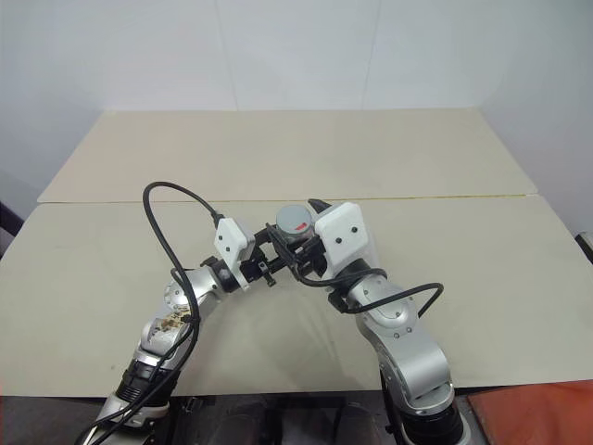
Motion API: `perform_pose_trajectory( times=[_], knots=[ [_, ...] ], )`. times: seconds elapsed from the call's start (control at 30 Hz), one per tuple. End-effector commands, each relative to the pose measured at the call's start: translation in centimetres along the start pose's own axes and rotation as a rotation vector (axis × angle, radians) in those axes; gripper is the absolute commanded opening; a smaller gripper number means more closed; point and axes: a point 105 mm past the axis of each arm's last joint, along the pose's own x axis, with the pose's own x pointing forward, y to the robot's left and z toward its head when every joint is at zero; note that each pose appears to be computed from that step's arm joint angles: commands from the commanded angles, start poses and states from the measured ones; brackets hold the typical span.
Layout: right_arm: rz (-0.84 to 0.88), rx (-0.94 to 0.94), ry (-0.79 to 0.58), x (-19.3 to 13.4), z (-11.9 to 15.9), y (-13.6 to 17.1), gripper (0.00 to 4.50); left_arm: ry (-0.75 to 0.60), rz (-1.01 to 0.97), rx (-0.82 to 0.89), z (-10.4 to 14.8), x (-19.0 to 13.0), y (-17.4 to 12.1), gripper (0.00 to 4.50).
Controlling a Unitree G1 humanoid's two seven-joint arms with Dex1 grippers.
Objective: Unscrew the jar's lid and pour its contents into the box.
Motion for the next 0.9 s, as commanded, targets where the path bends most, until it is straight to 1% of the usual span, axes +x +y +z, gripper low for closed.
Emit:
perform_pose_trajectory(
  times=[0.03, 0.1, 0.13, 0.17, 0.37, 0.47, 0.57, 0.67, 0.73, 0.83, 0.9],
  knots=[
    [-0.008, -0.018, -0.057, 0.0, 1.3, -0.2, 3.88, -0.049, 0.004, 0.043, 1.3, 0.0, 0.1, 1.86],
    [-0.009, -0.022, -0.052, -0.1, 1.1, -0.3, 3.25, -0.05, 0.003, 0.042, 1.3, 0.0, 0.0, 1.86],
    [-0.01, -0.026, -0.047, -0.1, 1.0, -0.3, 2.86, -0.049, 0.002, 0.043, 1.3, 0.0, 0.0, 1.86],
    [-0.011, -0.028, -0.044, -0.1, 1.0, -0.3, 2.74, -0.049, 0.001, 0.043, 1.3, 0.0, 0.0, 1.86],
    [-0.013, -0.037, -0.035, 0.0, 0.8, -0.4, 2.74, -0.045, -0.004, 0.042, 1.2, 0.0, 0.0, 1.86],
    [0.046, -0.037, -0.032, -0.2, 0.7, -0.3, 2.74, -0.045, -0.017, 0.039, 1.3, -0.1, -0.2, 1.86],
    [0.181, -0.013, -0.005, -0.8, 0.5, 0.0, 2.74, -0.054, -0.042, 0.022, 1.4, -0.4, -0.5, 1.86],
    [0.318, 0.024, -0.006, -1.3, 0.6, 0.3, 2.74, -0.068, -0.067, -0.003, 1.6, -0.5, -0.8, 1.86],
    [0.457, 0.015, 0.001, -1.7, 0.5, 0.5, 2.74, -0.07, -0.094, -0.003, 1.7, -0.6, -1.3, 1.86],
    [0.612, -0.036, 0.017, -1.4, 0.4, 0.0, 2.74, -0.061, -0.118, 0.009, 1.6, -0.6, -1.7, 1.86],
    [0.71, -0.017, 0.015, -0.9, 0.5, -0.4, 2.74, -0.06, -0.121, 0.009, 1.5, -0.6, -1.7, 1.86]
  ],
)
